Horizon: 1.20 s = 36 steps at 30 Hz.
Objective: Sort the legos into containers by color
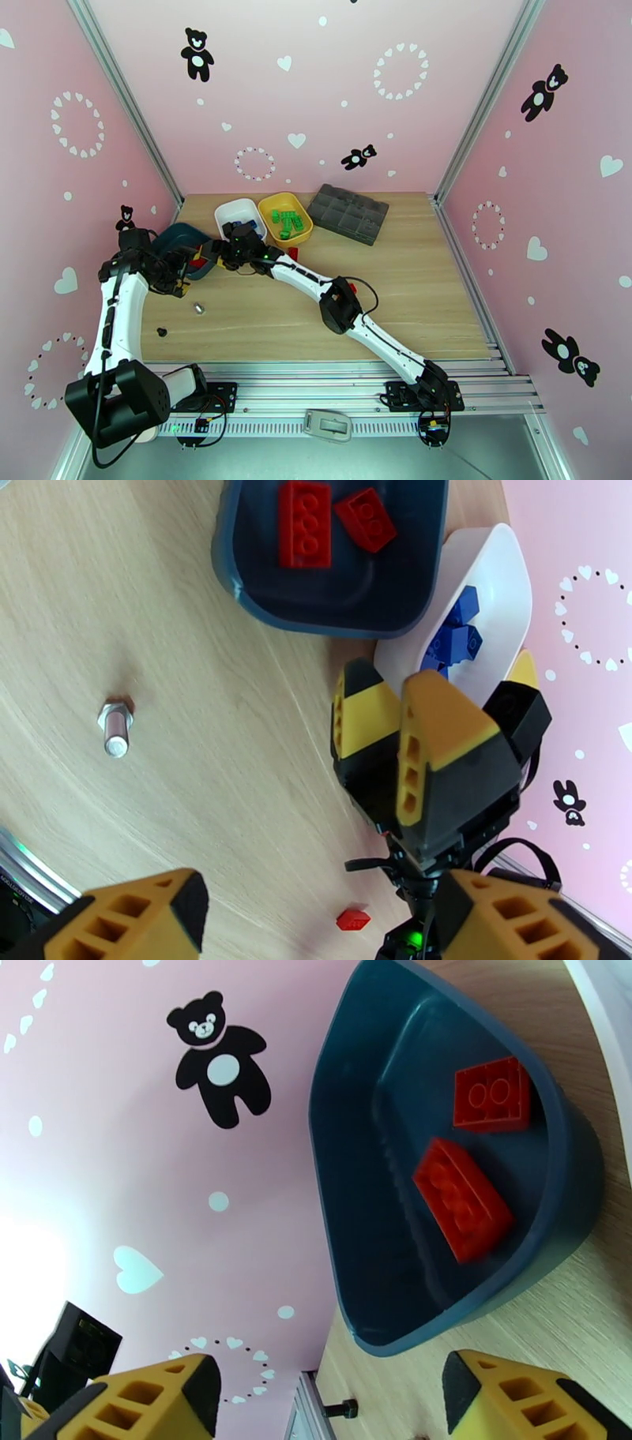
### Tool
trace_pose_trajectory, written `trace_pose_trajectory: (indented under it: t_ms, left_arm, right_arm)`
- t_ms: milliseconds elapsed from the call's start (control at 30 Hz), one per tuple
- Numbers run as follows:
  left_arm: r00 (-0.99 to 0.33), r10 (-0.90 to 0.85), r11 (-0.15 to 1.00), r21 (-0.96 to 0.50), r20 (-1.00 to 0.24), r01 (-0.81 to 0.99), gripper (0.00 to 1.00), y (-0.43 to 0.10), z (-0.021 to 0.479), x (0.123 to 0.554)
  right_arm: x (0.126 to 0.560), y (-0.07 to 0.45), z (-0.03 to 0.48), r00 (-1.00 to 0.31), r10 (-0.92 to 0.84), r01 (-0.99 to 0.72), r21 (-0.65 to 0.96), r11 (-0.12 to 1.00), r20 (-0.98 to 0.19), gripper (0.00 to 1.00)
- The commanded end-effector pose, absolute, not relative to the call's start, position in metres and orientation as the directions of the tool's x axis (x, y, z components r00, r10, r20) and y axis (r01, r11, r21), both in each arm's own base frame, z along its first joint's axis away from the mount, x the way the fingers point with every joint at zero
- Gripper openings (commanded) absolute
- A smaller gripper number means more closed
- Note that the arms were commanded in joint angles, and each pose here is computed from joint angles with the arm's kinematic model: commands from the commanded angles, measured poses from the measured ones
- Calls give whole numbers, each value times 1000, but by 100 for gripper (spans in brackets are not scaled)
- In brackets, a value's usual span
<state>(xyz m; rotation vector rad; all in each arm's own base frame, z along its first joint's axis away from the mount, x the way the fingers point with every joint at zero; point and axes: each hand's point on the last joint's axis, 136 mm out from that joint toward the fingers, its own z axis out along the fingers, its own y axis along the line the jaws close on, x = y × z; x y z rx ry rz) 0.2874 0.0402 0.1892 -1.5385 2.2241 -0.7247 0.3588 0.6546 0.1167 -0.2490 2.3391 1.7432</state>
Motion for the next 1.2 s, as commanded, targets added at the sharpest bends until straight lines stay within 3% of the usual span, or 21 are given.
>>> trace_pose_trajectory:
  t_ms: [0,300,467,600,767,933,1167]
  left_arm:
    - [-380,-925,322,-580,-23,-748,81,38,194,280]
    - [-433,-898,392,-584,-76,-711,84,18,196,271]
    - [-519,-849,488,-522,-98,-699,84,-17,174,271]
    - [-630,-767,613,-432,-123,-662,84,-58,151,279]
    - [-792,-584,794,-327,-179,-512,84,-127,140,298]
    - [-930,-283,936,-279,-236,-214,84,-230,142,317]
    - [-948,147,936,-269,-282,225,83,-350,120,324]
  right_arm:
    - [349,643,183,-917,-52,-393,873,289,-396,75]
    - [361,542,227,-855,-147,-485,666,567,-498,73]
    - [364,444,209,-880,-186,-403,478,780,-438,73]
    - [359,361,197,-895,-188,-333,324,885,-405,73]
    - [344,261,187,-932,-72,-169,250,954,-355,75]
    - [316,171,172,-950,109,38,239,970,-291,77]
    - [267,94,158,-926,334,273,296,915,-178,78]
